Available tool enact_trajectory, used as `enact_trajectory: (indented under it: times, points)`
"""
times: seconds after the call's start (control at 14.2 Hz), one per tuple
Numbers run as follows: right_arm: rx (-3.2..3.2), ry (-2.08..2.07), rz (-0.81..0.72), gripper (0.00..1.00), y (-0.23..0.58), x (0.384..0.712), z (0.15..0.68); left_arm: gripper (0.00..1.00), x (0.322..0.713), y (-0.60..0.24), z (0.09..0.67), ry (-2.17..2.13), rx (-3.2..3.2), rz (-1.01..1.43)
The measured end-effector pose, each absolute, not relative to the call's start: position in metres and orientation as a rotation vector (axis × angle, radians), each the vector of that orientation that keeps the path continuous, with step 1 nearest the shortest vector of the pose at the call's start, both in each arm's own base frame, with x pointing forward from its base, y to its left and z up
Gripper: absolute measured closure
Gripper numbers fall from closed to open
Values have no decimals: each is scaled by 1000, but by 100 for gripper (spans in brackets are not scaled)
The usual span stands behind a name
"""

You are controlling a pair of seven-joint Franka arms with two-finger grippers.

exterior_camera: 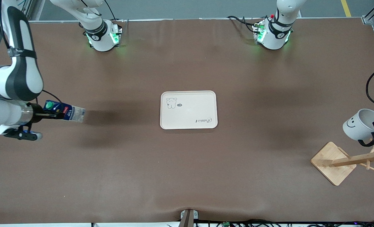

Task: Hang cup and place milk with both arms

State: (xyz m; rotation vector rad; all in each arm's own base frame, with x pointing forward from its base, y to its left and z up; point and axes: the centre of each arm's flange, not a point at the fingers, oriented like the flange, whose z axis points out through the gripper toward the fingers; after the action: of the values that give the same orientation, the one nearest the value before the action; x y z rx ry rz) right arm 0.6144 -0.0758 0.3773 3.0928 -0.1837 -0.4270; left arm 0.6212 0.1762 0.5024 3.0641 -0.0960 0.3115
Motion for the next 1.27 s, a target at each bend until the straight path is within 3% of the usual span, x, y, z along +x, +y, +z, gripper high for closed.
enact_trajectory:
  times: [1.06,1.13,1.27]
  points:
    - [3104,-176,-432,37,-106,604,309,93,628,211,479,-146,3029,303]
    - [3104,-176,-428,33,-106,604,309,93,630,214,476,-144,3023,306]
    - [3104,-175,-427,13,-105,604,306,78,633,217,472,-140,3014,306]
